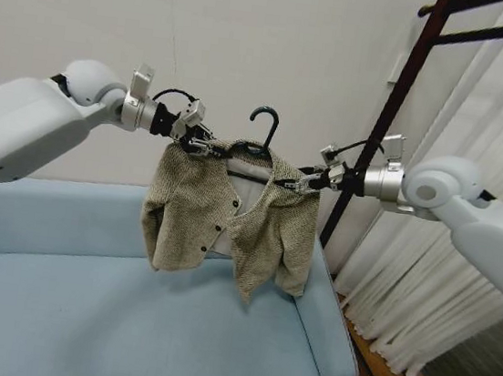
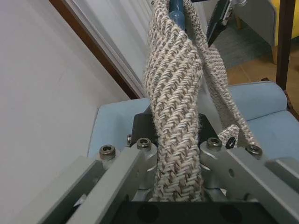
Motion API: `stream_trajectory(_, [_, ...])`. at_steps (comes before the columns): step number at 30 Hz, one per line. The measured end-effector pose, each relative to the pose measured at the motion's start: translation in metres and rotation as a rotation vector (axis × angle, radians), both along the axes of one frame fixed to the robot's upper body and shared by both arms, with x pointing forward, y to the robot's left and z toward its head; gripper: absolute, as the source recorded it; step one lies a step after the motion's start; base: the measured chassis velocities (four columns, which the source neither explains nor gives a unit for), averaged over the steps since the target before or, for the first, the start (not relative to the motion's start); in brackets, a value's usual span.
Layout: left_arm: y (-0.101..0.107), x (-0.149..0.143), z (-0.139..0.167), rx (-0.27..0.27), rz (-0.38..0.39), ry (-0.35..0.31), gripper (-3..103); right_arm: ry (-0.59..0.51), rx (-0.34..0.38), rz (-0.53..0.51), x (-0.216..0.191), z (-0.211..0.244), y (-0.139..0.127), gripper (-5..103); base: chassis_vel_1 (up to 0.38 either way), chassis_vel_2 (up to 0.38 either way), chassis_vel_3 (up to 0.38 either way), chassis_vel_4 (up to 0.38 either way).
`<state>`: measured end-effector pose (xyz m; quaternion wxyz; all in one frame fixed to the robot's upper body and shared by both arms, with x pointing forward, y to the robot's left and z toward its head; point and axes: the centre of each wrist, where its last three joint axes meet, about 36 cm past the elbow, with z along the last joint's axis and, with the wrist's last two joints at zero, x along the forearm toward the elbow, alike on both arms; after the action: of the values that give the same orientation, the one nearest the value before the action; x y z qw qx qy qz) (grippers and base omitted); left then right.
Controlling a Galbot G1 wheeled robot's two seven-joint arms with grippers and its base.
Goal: Pick up the clothes from the sofa and hang them on the clothes hanger.
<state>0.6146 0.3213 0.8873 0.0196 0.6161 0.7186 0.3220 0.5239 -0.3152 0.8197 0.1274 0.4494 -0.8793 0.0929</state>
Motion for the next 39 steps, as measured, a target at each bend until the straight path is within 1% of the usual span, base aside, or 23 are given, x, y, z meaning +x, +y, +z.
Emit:
stream_trajectory(3, [0.004,-0.002,-0.003,-0.004,-0.004,0.001,11,0.005,-0.01,0.009,0.002,0.002,0.006,77,0.0,0.0,0.0,0.0])
stream_trajectory(4, [0.004,-0.002,-0.003,-0.004,-0.004,0.001,11,0.005,-0.01,0.009,0.002,0.002,0.006,77,0.0,0.0,0.0,0.0])
stream_trajectory(5, [0.004,-0.002,-0.003,-0.005,-0.005,0.0,11,0.007,-0.01,0.012,0.003,0.003,0.008,71,0.0,0.0,0.0,0.0])
stream_trajectory(6, [0.005,-0.002,-0.004,-0.006,-0.006,0.0,11,0.007,-0.011,0.014,0.003,0.003,0.009,71,0.0,0.0,0.0,0.0])
stream_trajectory(9, [0.006,-0.001,-0.003,-0.009,-0.01,-0.003,11,0.011,-0.016,0.018,0.003,0.004,0.011,54,0.0,0.0,0.0,0.0])
stream_trajectory(10, [0.006,-0.001,-0.003,-0.009,-0.01,-0.003,11,0.011,-0.016,0.018,0.003,0.004,0.011,54,0.0,0.0,0.0,0.0])
stream_trajectory(11, [0.006,-0.001,-0.003,-0.009,-0.012,-0.003,11,0.012,-0.016,0.019,0.003,0.004,0.011,49,0.0,0.0,0.0,0.0])
stream_trajectory(12, [0.005,-0.001,-0.003,-0.009,-0.013,-0.004,11,0.013,-0.016,0.02,0.003,0.004,0.012,49,0.0,0.0,0.0,0.0])
stream_trajectory(15, [0.006,0.0,-0.004,-0.009,-0.017,-0.005,11,0.019,-0.013,0.031,-0.002,0.003,0.013,33,0.0,0.0,0.0,0.0])
stream_trajectory(16, [0.006,0.0,-0.004,-0.009,-0.017,-0.005,11,0.019,-0.013,0.031,-0.002,0.003,0.013,33,0.0,0.0,0.0,0.0])
stream_trajectory(17, [0.006,0.0,-0.004,-0.008,-0.019,-0.005,11,0.021,-0.013,0.034,-0.003,0.003,0.013,27,0.0,0.0,0.0,0.0])
stream_trajectory(18, [0.006,0.0,-0.004,-0.007,-0.022,-0.003,11,0.024,-0.011,0.038,-0.004,0.002,0.013,27,0.0,0.0,0.0,0.0])
stream_trajectory(20, [0.008,0.0,-0.005,-0.004,-0.032,0.002,11,0.03,-0.009,0.051,-0.007,0.001,0.015,18,0.0,0.0,0.0,0.0])
stream_trajectory(23, [0.009,-0.001,-0.005,-0.001,-0.037,0.005,11,0.031,-0.008,0.057,-0.009,0.0,0.016,15,0.0,0.0,0.0,0.0])
stream_trajectory(24, [0.008,-0.001,-0.004,0.002,-0.039,0.005,11,0.034,-0.003,0.064,-0.011,0.0,0.017,10,0.0,0.0,0.0,0.0])
stream_trajectory(26, [0.007,-0.003,-0.001,0.003,-0.038,0.002,11,0.044,0.014,0.072,-0.012,0.001,0.016,9,0.0,0.0,0.0,0.0])
stream_trajectory(31, [0.004,-0.003,0.001,-0.002,-0.033,-0.005,11,0.043,0.026,0.074,-0.014,0.001,0.014,8,0.0,0.0,0.0,0.0])
stream_trajectory(32, [0.003,-0.003,0.001,-0.004,-0.032,-0.007,10,0.044,0.031,0.078,-0.015,0.001,0.014,8,0.0,0.0,0.0,0.0])
stream_trajectory(34, [0.001,-0.002,0.002,-0.008,-0.029,-0.01,20,0.047,0.047,0.085,-0.021,0.001,0.014,7,0.0,0.0,0.0,0.0])
stream_trajectory(36, [0.001,-0.001,0.002,-0.01,-0.027,-0.011,20,0.046,0.053,0.085,-0.023,0.001,0.014,7,0.0,0.0,0.0,0.0])
stream_trajectory(39, [-0.003,0.0,0.0,-0.033,0.0,-0.021,36,0.045,0.07,0.082,-0.032,0.0,0.013,7,0.0,0.0,0.0,0.0])
